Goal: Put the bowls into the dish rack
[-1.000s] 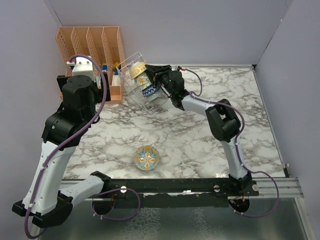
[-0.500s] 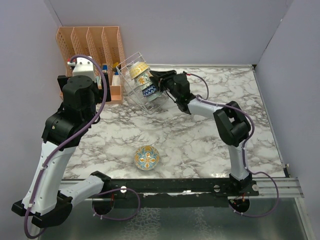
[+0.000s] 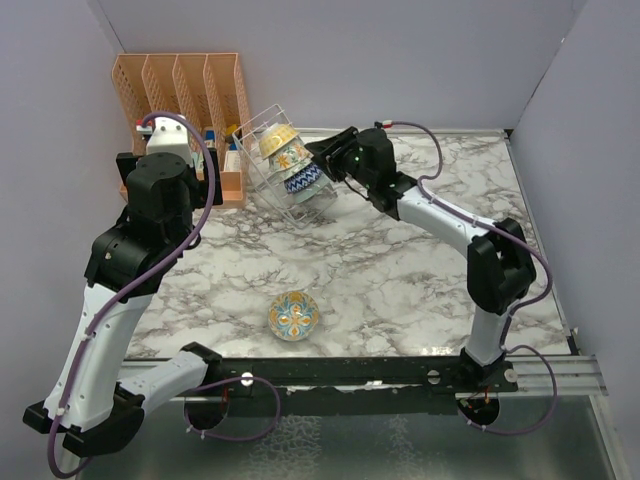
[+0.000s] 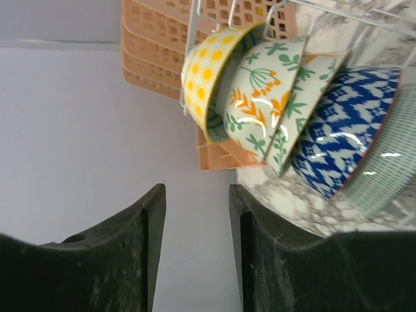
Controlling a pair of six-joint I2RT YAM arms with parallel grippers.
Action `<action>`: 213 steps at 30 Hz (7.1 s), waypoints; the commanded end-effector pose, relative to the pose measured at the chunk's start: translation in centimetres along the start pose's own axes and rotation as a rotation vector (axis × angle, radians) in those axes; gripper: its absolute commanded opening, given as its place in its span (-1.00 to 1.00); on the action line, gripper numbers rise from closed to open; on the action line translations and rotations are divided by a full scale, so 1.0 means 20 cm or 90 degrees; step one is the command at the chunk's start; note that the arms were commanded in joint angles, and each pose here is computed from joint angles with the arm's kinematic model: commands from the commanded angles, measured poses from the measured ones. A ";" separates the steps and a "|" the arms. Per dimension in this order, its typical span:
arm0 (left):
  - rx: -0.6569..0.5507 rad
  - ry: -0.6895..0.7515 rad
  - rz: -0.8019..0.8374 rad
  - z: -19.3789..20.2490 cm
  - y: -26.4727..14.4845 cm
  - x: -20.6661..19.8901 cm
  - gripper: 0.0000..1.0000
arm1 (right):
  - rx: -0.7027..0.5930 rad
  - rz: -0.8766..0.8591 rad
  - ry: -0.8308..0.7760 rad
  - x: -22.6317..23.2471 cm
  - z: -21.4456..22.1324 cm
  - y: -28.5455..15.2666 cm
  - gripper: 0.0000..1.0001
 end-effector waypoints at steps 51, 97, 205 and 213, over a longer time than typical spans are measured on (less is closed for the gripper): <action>-0.008 -0.131 -0.019 -0.05 -0.13 0.07 0.98 | 0.626 0.144 -1.114 -0.88 1.28 -0.92 0.13; -0.069 -0.110 -0.057 -0.16 -0.21 0.19 0.98 | 0.378 -0.449 -0.213 0.74 0.49 -0.15 -0.99; -0.006 -0.002 -0.002 -0.02 -0.03 0.01 0.98 | 0.095 -0.082 0.114 0.23 0.03 0.09 -0.24; 0.060 -0.019 0.108 0.05 0.04 -0.16 0.98 | 0.102 -0.002 -0.123 0.23 0.01 -0.17 -0.20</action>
Point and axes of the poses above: each gripper's point midway between its finger pads, its own y axis out along the fingers, its own x axis along the line the jaws close on, z = x × y, the point moved 7 cm from there along -y, back along the fingers, and after that the axes turned 5 degrees about y, right-handed, at the moved point
